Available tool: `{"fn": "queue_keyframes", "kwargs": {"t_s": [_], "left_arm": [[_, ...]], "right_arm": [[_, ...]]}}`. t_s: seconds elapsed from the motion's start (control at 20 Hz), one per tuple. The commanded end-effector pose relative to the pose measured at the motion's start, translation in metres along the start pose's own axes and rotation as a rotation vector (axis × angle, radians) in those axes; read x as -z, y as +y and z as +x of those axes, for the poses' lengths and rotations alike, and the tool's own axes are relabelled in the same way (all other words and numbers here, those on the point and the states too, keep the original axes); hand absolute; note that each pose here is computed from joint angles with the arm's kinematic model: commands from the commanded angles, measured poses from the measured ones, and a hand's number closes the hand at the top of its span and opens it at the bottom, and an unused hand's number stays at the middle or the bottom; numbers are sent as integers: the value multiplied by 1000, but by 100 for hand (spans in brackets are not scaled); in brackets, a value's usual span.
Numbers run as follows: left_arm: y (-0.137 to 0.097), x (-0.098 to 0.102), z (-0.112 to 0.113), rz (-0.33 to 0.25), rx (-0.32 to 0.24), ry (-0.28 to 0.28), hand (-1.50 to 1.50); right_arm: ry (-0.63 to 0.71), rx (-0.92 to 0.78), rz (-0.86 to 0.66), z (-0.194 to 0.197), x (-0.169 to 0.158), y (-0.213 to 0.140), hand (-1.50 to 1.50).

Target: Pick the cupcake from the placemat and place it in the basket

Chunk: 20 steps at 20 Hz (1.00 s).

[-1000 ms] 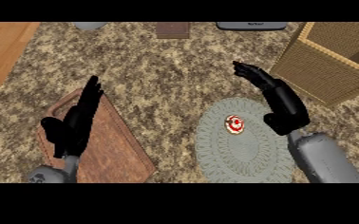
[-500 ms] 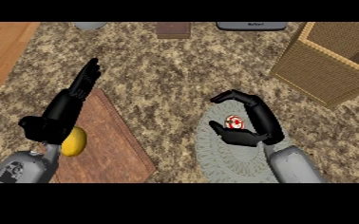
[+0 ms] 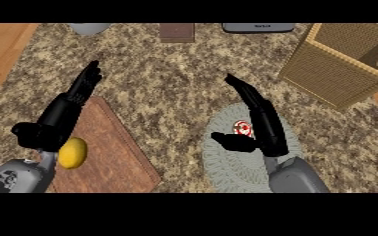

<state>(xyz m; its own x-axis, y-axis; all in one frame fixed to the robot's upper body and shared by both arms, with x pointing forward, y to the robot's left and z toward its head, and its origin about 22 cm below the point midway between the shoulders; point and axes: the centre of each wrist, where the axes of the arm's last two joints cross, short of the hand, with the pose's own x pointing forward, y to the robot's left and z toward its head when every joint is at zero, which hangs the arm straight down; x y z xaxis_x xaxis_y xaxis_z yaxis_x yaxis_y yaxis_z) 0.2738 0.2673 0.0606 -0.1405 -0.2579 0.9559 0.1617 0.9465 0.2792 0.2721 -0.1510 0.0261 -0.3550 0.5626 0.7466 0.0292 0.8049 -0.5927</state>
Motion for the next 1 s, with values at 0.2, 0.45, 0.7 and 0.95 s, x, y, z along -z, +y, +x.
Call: {"fn": "queue_keyframes", "kwargs": {"t_s": [0.2,0.45,0.7,0.95], "left_arm": [[2,-5,-7,-6,-6,15,0],[-7,2,-4,-8,-12,6,0],[8,-7,-1,2,7,-5,0],[17,-7,-5,-20,0,-13,0]], "right_arm": [[206,-520,102,22,27,-63,-150],[312,-565,381,71,29,-82,-150],[375,-555,507,115,13,-124,-150],[441,-496,453,138,0,-151,-150]]}}
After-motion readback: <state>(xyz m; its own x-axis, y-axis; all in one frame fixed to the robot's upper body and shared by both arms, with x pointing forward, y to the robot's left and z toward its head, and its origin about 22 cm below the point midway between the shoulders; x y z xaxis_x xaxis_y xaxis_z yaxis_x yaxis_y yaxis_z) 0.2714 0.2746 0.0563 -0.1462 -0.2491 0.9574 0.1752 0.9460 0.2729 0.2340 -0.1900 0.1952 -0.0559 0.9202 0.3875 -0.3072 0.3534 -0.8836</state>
